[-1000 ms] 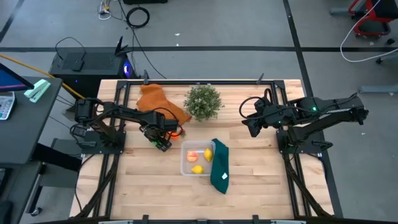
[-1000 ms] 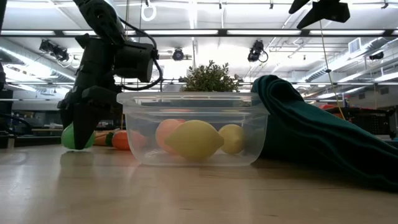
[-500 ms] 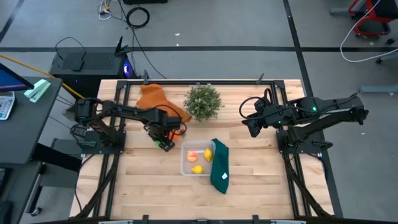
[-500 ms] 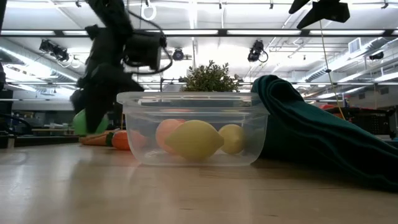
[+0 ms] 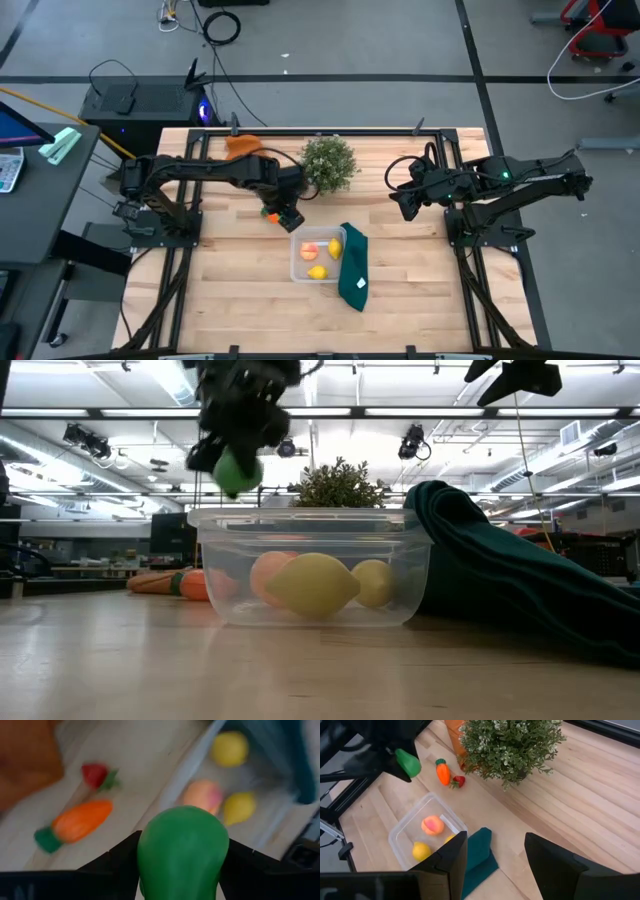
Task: Pick and placing Produce into tupperware
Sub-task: Put the green pear into the transparent bin
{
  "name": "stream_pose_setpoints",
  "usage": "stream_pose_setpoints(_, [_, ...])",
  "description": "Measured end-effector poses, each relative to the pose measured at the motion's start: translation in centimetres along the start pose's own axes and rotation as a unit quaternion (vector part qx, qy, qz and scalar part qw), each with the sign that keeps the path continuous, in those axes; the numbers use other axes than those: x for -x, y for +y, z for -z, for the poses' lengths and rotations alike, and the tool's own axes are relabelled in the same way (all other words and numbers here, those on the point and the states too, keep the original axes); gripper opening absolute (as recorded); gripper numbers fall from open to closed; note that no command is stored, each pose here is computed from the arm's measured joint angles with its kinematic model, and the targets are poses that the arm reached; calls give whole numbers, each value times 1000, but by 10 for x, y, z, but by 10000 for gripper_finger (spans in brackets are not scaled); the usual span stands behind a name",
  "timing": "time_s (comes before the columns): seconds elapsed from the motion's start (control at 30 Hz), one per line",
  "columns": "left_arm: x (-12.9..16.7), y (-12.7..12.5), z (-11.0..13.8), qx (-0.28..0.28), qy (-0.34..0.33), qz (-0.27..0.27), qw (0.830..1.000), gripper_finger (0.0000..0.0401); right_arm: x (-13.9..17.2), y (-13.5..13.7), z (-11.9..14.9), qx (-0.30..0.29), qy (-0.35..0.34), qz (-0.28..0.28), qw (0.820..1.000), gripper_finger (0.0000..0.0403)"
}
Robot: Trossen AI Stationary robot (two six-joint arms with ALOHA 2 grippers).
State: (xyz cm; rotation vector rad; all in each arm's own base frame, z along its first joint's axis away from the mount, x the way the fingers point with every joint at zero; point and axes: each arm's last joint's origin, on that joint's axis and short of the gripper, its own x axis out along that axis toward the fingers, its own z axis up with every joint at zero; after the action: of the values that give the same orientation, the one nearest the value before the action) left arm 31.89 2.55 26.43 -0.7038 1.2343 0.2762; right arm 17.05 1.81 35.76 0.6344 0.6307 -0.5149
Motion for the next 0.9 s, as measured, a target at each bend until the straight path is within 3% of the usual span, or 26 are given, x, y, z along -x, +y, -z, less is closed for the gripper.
stream_pose_setpoints(0.17, [10, -20, -4, -30, -40, 35, 998, 225, 0, 0, 0, 4, 0, 0, 1000, 165])
stream_pose_setpoints(0.37, [1, -39, -1, -62, -54, 60, 995, 226, 0, 0, 0, 5, 0, 0, 1000, 165])
stream_pose_setpoints(0.67, [-54, -51, -5, -99, -12, 50, 994, 227, 0, 0, -1, 4, -8, 4, 1000, 165])
stream_pose_setpoints(0.9, [-90, -56, -12, -105, 4, 75, 992, 227, 0, 0, -1, 4, -8, 4, 1000, 165])
